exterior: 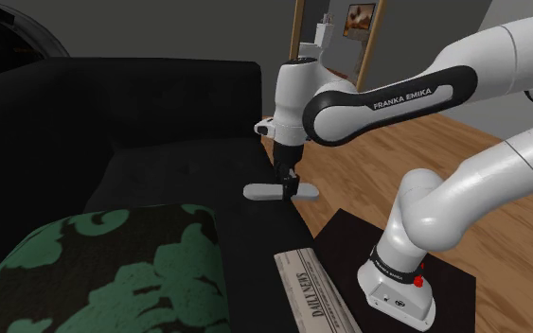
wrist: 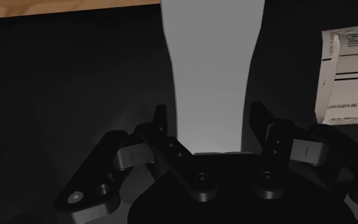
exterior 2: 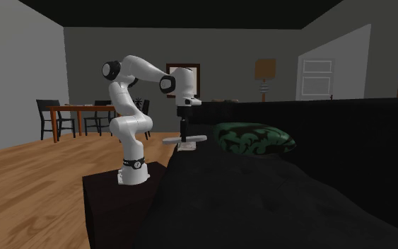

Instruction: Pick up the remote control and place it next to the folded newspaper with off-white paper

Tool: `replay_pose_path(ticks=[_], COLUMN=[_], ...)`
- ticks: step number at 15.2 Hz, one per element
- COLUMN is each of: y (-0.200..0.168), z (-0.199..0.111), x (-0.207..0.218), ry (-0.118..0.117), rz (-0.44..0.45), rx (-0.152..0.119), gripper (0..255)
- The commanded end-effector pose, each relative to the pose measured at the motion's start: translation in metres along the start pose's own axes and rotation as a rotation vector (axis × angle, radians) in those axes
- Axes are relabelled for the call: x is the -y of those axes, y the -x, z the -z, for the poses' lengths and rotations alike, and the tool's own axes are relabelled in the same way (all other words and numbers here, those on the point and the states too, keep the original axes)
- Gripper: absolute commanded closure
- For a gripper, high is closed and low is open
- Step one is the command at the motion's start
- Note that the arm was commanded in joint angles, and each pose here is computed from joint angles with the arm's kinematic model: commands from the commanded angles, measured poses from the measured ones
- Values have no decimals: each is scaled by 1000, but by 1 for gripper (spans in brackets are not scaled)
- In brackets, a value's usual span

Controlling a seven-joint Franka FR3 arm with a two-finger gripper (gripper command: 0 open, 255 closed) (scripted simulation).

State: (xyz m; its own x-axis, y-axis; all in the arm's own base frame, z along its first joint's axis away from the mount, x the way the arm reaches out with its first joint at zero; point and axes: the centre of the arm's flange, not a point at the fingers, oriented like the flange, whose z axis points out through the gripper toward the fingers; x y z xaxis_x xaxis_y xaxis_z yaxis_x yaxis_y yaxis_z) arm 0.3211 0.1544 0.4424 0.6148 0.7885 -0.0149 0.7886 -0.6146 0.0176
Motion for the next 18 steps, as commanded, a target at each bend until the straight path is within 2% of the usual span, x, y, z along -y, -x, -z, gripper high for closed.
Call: replay_pose_path(ticks=[1,13,18], y=[1,0,0], z=[-8,-70,-70], x=[2,3,3], ry=[0,0,0], rz=[-1,-1,-1], rx=[0,0,0], gripper=[255,255,255])
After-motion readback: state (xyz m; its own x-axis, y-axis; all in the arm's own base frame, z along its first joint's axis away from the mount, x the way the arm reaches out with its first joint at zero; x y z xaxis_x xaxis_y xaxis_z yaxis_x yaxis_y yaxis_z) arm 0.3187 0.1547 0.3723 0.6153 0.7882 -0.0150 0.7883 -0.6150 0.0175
